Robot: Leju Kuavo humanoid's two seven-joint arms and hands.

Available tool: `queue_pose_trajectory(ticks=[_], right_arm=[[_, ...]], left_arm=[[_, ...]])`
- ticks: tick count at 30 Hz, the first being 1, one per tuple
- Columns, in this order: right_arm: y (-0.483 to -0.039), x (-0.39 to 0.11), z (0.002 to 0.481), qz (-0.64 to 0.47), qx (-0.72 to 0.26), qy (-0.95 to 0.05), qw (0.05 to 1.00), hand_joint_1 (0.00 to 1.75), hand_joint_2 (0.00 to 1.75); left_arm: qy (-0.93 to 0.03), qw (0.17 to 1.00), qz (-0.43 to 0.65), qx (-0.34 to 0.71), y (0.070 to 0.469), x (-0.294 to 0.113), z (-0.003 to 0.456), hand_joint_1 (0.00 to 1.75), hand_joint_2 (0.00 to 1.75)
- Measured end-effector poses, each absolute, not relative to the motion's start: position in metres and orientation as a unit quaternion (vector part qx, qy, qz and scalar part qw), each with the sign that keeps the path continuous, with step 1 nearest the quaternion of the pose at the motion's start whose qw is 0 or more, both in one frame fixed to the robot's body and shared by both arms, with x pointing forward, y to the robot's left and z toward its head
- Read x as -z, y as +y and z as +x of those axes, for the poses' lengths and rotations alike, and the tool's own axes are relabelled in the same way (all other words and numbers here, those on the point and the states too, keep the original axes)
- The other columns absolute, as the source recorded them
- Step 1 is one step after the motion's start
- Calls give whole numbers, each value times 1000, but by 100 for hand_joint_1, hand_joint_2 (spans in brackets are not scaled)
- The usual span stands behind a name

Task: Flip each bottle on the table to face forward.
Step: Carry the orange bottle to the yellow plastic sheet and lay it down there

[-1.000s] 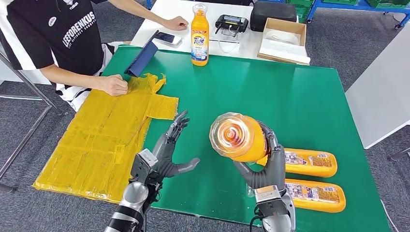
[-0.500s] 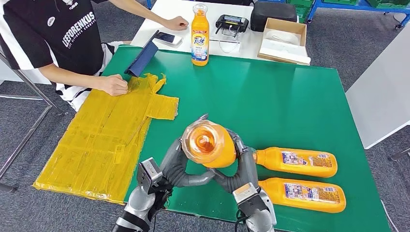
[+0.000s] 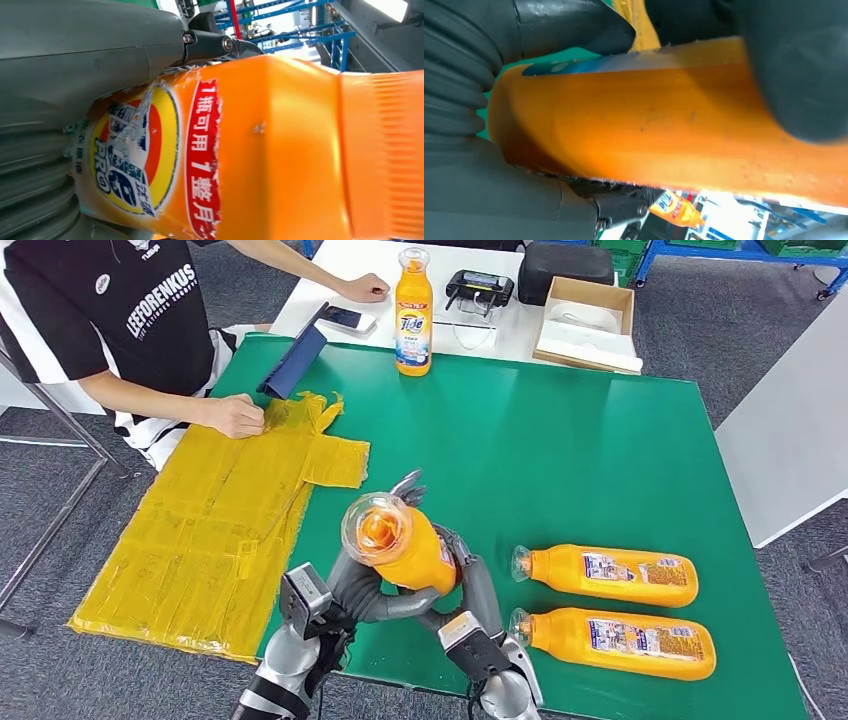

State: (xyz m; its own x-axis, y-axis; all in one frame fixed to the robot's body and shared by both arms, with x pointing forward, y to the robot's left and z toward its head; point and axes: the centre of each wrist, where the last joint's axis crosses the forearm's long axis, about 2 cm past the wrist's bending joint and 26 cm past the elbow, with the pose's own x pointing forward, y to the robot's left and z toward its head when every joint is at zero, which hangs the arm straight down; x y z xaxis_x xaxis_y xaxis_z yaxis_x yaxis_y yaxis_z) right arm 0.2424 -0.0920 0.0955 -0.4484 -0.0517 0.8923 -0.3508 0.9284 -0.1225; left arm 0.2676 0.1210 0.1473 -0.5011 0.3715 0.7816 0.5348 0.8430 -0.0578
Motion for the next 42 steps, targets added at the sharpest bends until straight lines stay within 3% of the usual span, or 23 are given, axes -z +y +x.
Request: queue_pose_trajectory(ticks=[6, 10, 39, 40, 42], right_arm=[[-86, -87, 242, 125, -156, -827, 525, 175, 175], [-84, -83, 241, 127, -161, -822, 532, 175, 175], [-82, -79, 240, 124, -169, -819, 534, 175, 175], [-82, -79, 240, 124, -169, -819, 534, 145, 175], [-83, -79, 240, 123, -169, -819, 533, 58, 175]], left_arm=[[-863, 426, -257, 92, 122, -147, 268, 0, 175], [-863, 427, -255, 91, 123, -147, 268, 172, 175], [-862, 429, -252, 96, 122, -145, 268, 175, 175], [-862, 428, -252, 96, 122, -145, 268, 175, 175], [-863, 428, -251, 96, 122, -145, 268, 175, 175]])
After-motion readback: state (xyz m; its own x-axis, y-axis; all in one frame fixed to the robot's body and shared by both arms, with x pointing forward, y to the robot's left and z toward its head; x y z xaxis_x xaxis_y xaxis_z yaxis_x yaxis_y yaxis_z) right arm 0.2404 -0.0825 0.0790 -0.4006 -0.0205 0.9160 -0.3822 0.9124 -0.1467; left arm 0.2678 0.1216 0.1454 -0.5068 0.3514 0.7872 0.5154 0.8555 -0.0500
